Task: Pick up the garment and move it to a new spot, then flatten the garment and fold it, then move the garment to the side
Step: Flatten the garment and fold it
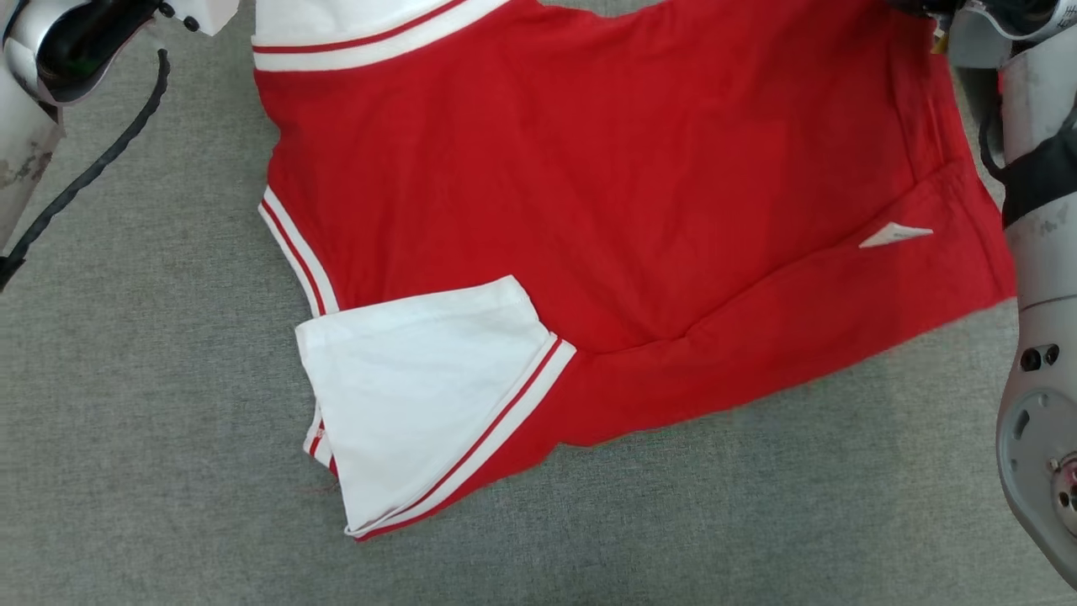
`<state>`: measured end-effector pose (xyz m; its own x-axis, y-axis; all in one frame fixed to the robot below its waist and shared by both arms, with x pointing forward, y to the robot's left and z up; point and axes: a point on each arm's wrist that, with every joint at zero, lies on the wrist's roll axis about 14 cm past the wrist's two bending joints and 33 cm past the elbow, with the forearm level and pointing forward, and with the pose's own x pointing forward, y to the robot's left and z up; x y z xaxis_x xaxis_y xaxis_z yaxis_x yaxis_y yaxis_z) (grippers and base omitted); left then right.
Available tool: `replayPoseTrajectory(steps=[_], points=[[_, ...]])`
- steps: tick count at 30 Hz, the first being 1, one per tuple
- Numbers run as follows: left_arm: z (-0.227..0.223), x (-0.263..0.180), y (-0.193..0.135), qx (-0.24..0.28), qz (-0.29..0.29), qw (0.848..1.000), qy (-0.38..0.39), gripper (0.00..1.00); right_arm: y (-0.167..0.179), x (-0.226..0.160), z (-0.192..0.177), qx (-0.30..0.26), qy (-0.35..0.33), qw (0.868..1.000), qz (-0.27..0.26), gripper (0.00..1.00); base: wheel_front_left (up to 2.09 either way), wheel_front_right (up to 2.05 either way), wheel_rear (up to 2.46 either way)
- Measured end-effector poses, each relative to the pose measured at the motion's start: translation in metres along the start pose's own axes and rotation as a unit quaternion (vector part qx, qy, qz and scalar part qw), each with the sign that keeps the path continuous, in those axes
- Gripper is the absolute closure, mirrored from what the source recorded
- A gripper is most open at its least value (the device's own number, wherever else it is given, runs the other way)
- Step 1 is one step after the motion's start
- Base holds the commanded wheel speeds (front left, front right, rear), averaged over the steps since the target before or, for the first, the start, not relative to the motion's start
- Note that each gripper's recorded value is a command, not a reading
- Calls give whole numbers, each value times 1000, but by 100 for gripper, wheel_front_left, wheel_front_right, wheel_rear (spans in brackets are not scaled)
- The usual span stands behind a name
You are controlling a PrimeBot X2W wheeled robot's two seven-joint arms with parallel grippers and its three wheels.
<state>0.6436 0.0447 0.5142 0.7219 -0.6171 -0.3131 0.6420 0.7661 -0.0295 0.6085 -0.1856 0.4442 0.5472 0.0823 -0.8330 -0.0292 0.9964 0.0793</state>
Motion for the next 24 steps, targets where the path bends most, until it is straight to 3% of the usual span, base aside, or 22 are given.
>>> replayPoseTrajectory(steps=[4, 10, 16, 24], points=[[7, -14, -12, -4, -17, 1000, -23, 100, 17, -8, 13, 11, -51, 997, 52, 100, 0, 0, 0], [-13, -62, -36, -29, -52, 998, -26, 100, -21, -23, -17, -19, -71, 996, 55, 100, 0, 0, 0], [-57, -126, -79, -101, -67, 992, 16, 100, -44, -33, -58, -27, -73, 995, 66, 100, 0, 0, 0], [-100, -193, -138, -209, -56, 975, 59, 100, -56, -24, -108, -17, -40, 997, 68, 100, 0, 0, 0]])
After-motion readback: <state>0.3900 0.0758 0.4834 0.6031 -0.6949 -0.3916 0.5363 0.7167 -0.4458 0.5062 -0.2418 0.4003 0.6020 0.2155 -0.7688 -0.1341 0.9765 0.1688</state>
